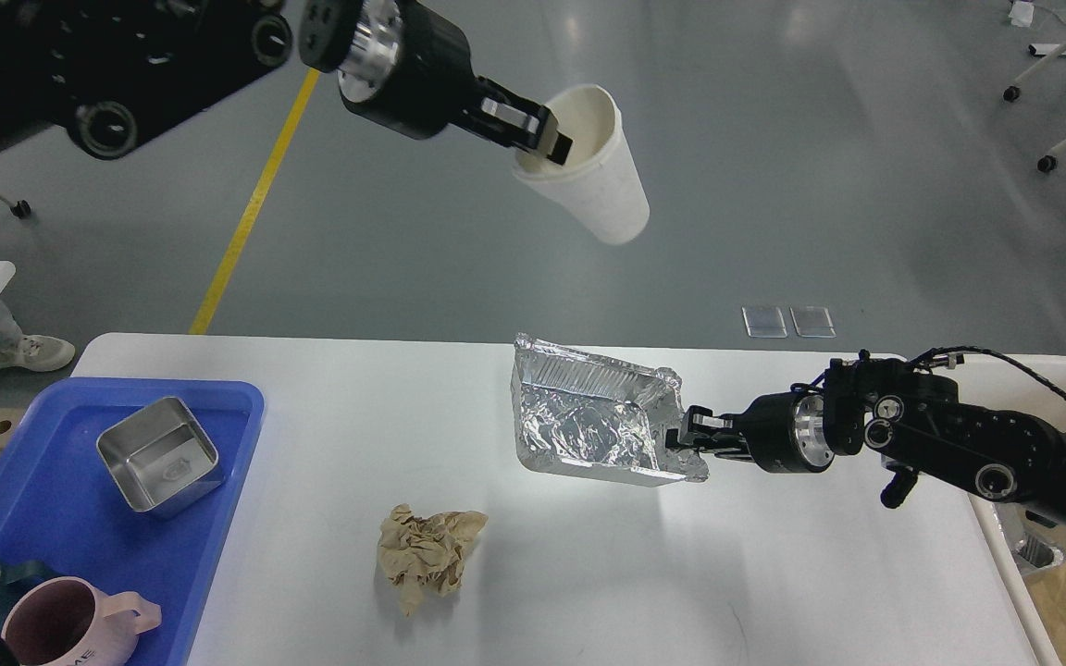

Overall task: Tidy desktop
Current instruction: 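Lower the paper cup into the foil tray held by the right gripper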

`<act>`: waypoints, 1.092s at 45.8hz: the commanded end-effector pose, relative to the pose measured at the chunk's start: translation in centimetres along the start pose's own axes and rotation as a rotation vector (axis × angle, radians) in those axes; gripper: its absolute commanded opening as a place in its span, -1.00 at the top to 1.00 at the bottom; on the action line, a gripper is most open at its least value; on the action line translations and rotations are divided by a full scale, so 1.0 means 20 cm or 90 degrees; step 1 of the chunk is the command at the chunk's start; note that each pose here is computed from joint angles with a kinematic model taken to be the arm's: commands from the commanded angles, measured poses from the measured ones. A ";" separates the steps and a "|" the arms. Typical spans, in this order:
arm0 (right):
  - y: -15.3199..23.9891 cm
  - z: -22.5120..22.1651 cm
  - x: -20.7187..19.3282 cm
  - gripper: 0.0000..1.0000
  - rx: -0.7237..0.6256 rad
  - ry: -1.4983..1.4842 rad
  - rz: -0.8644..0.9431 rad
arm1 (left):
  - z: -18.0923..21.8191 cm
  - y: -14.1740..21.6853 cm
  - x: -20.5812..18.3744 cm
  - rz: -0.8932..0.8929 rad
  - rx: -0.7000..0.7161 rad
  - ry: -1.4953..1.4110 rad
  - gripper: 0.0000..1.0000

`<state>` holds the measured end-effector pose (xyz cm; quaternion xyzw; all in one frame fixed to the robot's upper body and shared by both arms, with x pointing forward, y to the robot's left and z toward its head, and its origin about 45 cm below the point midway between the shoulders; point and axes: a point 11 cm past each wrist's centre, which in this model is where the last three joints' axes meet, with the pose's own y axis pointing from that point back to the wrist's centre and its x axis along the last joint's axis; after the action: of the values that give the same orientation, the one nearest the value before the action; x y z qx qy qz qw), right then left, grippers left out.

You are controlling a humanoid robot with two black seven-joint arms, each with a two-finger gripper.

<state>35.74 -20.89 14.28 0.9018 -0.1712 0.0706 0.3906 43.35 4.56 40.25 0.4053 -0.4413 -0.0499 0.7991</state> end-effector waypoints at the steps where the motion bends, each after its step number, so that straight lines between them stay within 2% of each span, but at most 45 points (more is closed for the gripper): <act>1: 0.00 -0.01 0.01 1.00 0.002 0.004 0.001 | 0.10 -0.21 -0.09 -0.041 -0.022 -0.013 0.93; 13: 0.02 0.00 0.03 1.00 -0.015 0.023 -0.001 | 0.16 -0.40 -0.22 -0.107 -0.017 -0.036 0.92; 29: 0.10 0.05 0.10 1.00 -0.050 0.046 0.013 | 0.08 -0.44 -0.33 -0.155 0.038 -0.059 0.90; 50: 0.12 0.02 0.11 1.00 -0.043 0.053 0.014 | 0.09 -0.58 -0.40 -0.143 0.026 -0.043 0.89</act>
<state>37.07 -23.37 16.12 0.8811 -0.1692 0.1056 0.4288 39.78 -0.83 27.62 0.4675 -0.4198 -0.1579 0.7618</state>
